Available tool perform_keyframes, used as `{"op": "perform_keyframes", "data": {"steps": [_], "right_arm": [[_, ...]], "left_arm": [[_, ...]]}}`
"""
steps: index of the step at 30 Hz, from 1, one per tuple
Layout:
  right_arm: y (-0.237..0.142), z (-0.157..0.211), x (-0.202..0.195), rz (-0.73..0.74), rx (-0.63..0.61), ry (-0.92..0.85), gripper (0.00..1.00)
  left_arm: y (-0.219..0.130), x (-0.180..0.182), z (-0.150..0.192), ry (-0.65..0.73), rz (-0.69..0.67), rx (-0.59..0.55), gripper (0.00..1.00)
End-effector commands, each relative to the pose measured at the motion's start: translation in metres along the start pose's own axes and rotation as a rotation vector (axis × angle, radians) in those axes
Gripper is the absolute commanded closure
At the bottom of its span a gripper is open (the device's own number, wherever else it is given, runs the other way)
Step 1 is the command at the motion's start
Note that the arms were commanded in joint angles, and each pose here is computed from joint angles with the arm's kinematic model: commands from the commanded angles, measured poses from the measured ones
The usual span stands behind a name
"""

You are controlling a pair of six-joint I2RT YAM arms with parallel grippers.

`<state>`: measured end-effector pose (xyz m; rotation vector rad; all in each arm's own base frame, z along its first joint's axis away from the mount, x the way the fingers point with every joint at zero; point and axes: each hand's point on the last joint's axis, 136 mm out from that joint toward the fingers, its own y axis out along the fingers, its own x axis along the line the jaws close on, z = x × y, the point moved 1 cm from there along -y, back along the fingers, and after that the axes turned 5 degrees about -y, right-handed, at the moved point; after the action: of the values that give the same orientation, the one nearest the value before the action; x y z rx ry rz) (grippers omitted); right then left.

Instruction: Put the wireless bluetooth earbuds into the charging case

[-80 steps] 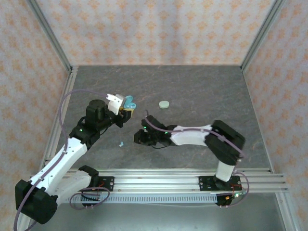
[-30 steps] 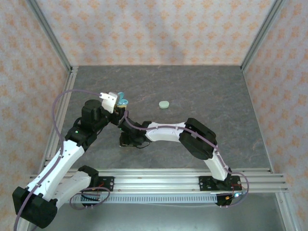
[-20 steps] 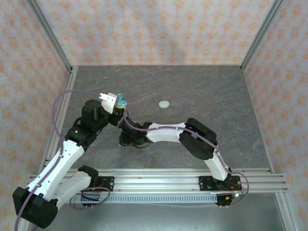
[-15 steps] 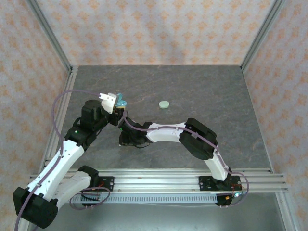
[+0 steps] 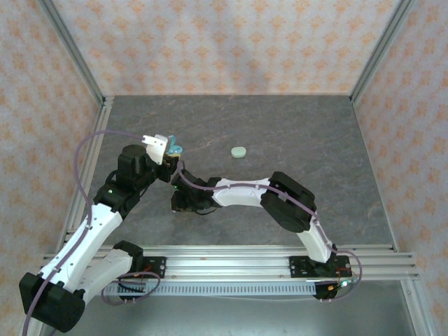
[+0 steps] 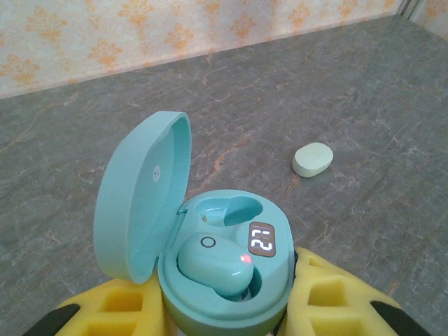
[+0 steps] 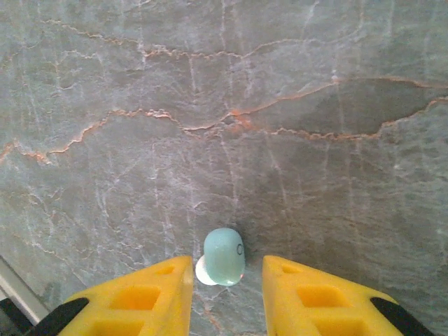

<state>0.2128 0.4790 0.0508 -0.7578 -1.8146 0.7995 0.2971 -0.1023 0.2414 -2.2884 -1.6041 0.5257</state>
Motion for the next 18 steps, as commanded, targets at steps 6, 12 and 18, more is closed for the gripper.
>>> {"op": "perform_keyframes", "data": {"steps": [6,12,18], "right_arm": [[0.008,0.001,0.014,0.005,0.010,-0.068,0.67],[0.017,0.008,0.006,0.054,0.046,-0.082,0.67],[0.021,0.012,-0.003,0.100,0.063,-0.088,0.68]], "left_arm": [[-0.003,0.005,-0.010,-0.018,-0.021,-0.015,1.00],[-0.005,0.007,-0.010,-0.021,-0.030,-0.013,1.00],[-0.006,0.007,-0.009,-0.022,-0.032,-0.015,1.00]]}}
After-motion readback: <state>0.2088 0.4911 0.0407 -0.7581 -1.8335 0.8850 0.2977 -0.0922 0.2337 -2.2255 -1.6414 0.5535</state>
